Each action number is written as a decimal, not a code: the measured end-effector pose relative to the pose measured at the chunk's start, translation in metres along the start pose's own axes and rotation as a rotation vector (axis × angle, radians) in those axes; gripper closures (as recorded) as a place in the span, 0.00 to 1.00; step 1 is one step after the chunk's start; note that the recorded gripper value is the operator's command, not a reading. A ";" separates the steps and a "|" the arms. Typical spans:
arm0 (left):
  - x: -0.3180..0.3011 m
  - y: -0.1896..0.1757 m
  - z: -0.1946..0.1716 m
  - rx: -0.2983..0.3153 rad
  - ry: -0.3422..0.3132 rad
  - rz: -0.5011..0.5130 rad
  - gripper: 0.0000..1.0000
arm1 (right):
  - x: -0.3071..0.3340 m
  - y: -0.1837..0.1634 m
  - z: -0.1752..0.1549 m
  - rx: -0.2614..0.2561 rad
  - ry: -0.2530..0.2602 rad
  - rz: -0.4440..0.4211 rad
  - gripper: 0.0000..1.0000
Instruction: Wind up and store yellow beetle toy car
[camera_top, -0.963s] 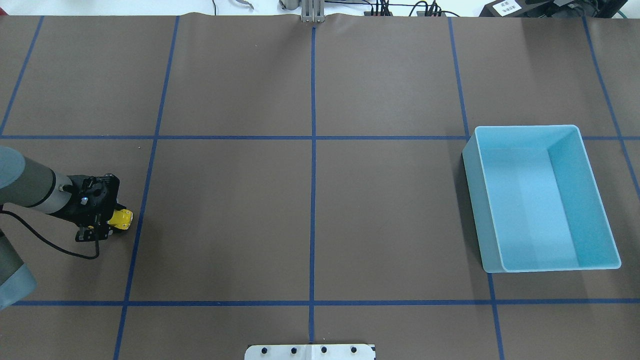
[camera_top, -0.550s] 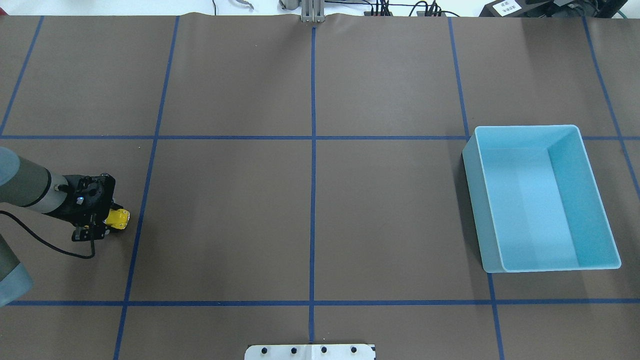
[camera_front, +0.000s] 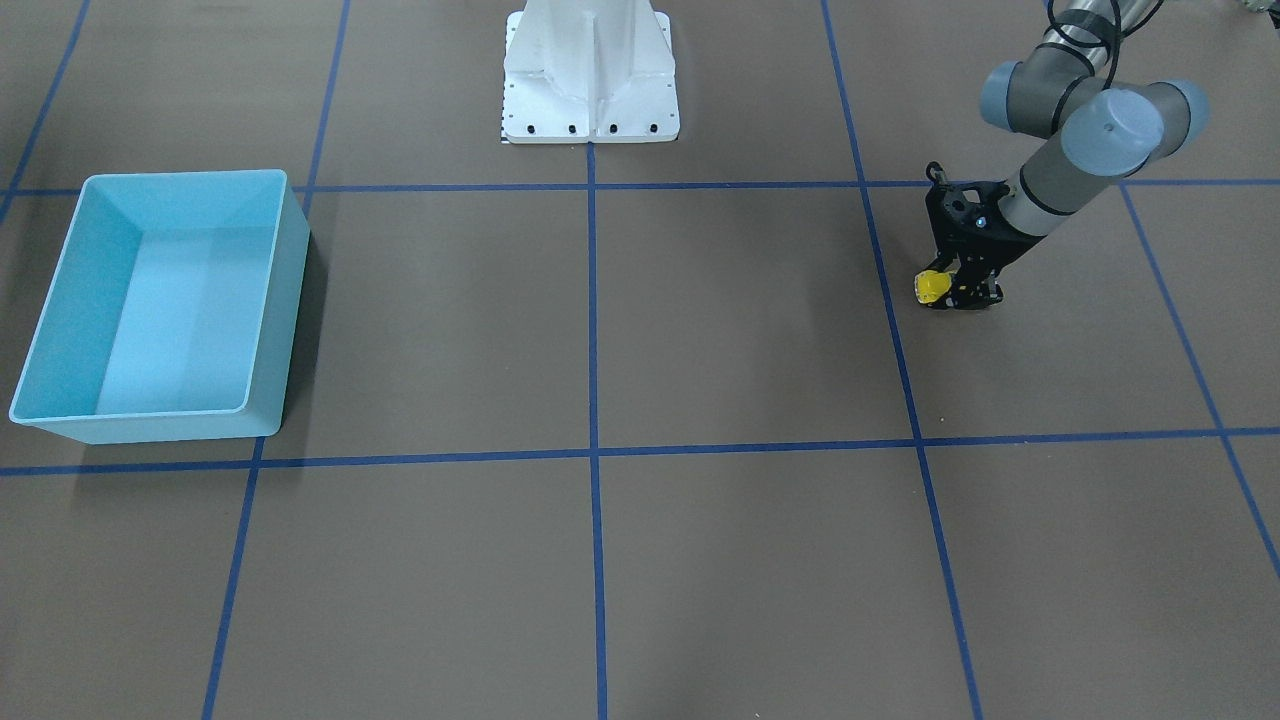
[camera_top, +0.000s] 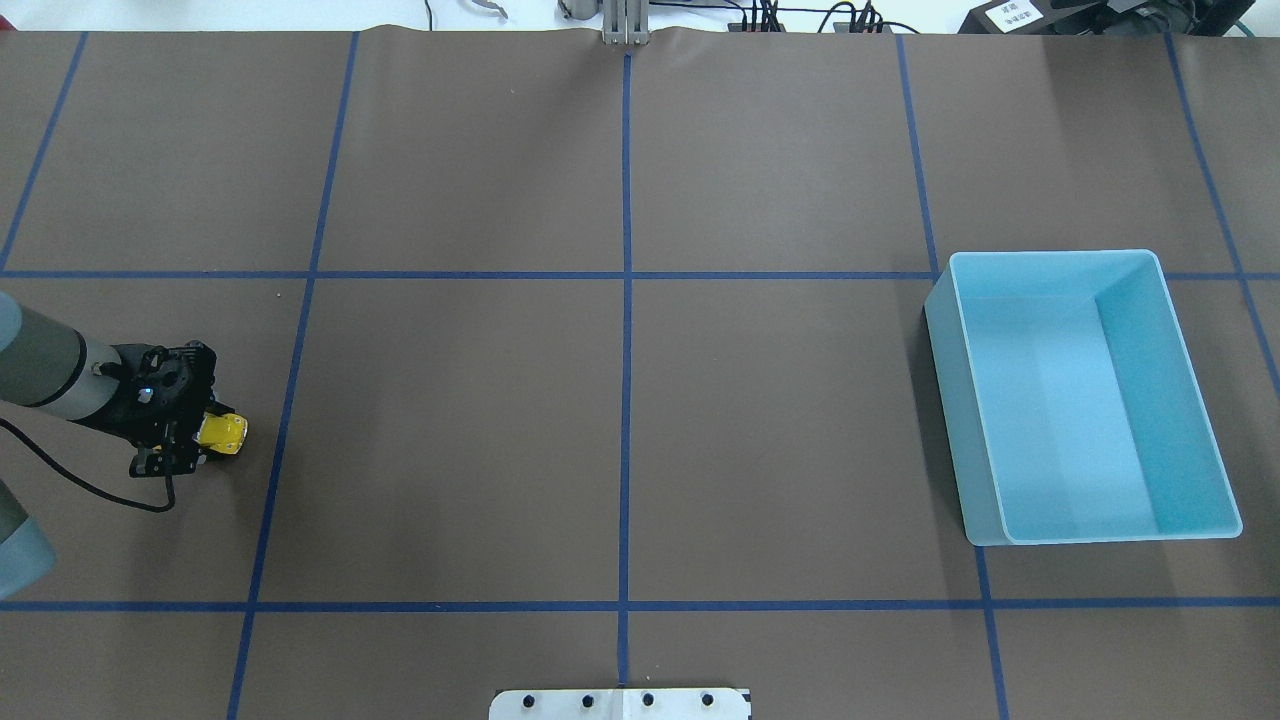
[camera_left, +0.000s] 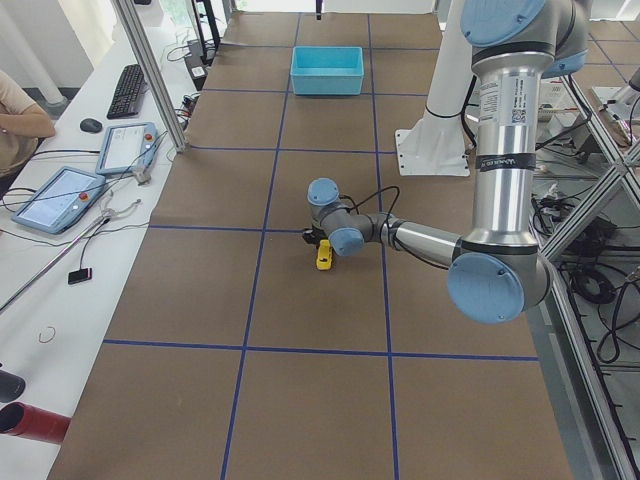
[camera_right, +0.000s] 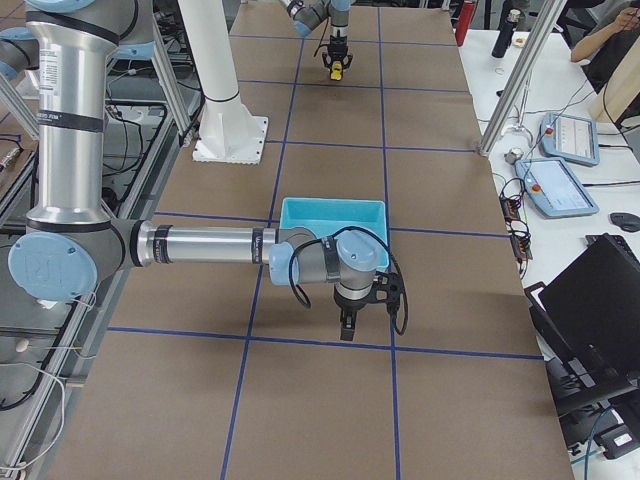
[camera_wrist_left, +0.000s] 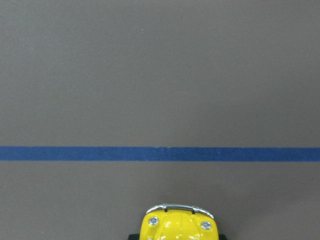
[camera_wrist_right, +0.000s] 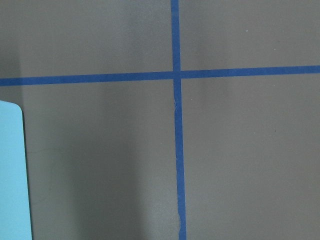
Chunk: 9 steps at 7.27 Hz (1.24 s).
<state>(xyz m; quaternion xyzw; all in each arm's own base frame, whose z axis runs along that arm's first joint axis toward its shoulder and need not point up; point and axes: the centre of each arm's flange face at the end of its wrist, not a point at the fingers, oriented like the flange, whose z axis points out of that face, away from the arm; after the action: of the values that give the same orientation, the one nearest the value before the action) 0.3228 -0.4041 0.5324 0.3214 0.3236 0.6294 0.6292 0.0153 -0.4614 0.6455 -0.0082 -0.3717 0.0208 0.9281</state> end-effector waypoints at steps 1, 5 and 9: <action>0.000 0.001 0.000 0.000 0.001 -0.001 0.00 | 0.000 0.000 0.000 0.000 0.000 0.000 0.00; -0.021 0.021 -0.025 0.006 -0.038 -0.052 0.00 | 0.000 0.000 0.000 -0.001 0.000 0.001 0.00; -0.068 0.120 -0.101 -0.092 -0.084 -0.365 0.00 | 0.000 0.000 0.000 -0.001 -0.003 -0.001 0.00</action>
<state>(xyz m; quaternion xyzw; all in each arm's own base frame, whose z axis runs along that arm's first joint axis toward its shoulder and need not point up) 0.1707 -0.4719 0.5707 0.2543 0.3209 0.5049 0.7599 0.0152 -0.4610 0.6454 -0.0083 -0.3729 0.0203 0.9276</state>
